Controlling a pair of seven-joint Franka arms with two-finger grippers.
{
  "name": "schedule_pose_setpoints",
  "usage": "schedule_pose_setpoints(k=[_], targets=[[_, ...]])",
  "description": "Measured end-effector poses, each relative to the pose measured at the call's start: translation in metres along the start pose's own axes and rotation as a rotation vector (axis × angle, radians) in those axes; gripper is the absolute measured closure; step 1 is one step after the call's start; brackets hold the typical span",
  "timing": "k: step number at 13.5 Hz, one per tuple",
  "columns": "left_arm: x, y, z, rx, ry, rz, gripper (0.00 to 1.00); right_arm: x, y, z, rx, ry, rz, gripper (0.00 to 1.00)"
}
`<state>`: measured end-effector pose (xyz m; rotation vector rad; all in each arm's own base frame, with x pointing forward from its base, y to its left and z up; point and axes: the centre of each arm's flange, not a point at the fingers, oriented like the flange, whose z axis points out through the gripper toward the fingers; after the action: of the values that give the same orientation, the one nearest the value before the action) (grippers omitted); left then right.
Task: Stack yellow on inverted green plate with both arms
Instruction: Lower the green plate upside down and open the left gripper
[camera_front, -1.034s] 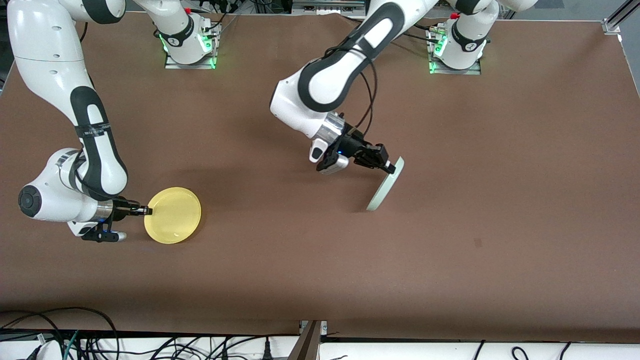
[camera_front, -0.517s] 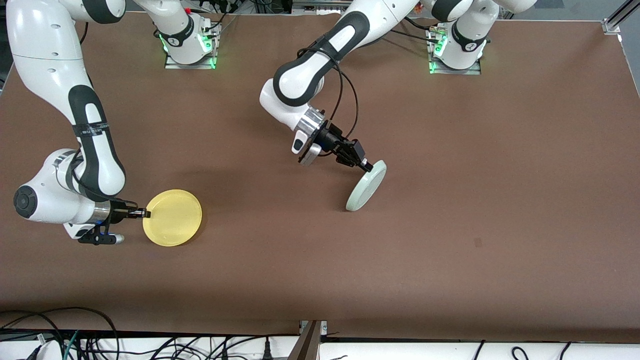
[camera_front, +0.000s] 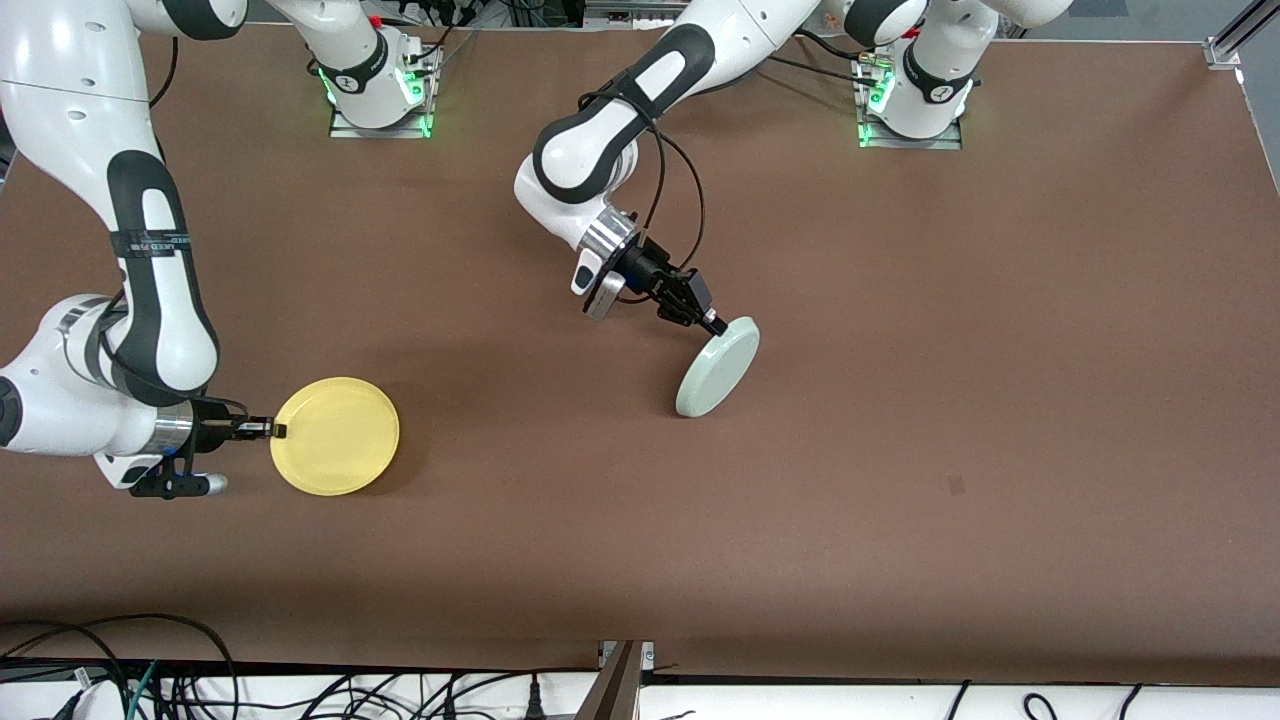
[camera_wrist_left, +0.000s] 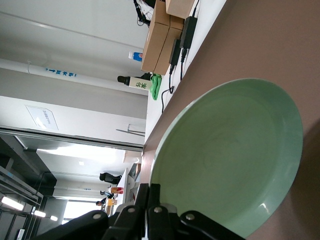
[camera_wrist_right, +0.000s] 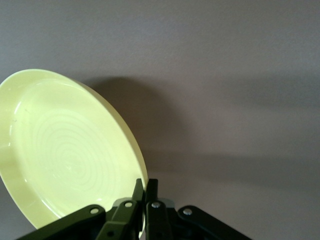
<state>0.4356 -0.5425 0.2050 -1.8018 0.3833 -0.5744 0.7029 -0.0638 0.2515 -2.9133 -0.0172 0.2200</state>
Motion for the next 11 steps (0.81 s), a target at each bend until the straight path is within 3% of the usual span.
schedule_pose_setpoints(k=[1, 2, 4, 7, 10, 11], targets=[[-0.001, 0.001, -0.004, -0.003, 0.006, 0.002, 0.97, -0.001, 0.001, -0.007, 0.006, -0.014, -0.001, 0.97], [-0.004, 0.004, -0.012, -0.012, 0.021, 0.005, 0.89, -0.002, 0.001, -0.015, 0.016, -0.031, -0.002, 0.97], [-0.015, 0.014, -0.036, -0.027, 0.059, -0.01, 0.67, -0.004, -0.002, -0.035, 0.033, -0.063, -0.011, 0.97], [-0.038, 0.029, -0.082, -0.083, 0.116, -0.102, 0.32, -0.005, -0.009, -0.054, 0.058, -0.061, -0.018, 0.97], [-0.047, 0.053, -0.124, -0.329, 0.15, -0.334, 0.0, -0.011, -0.016, -0.07, 0.079, -0.077, -0.025, 0.97], [-0.044, 0.059, -0.132, -0.411, 0.158, -0.403, 0.0, -0.013, -0.018, -0.072, 0.09, -0.086, -0.026, 0.97]])
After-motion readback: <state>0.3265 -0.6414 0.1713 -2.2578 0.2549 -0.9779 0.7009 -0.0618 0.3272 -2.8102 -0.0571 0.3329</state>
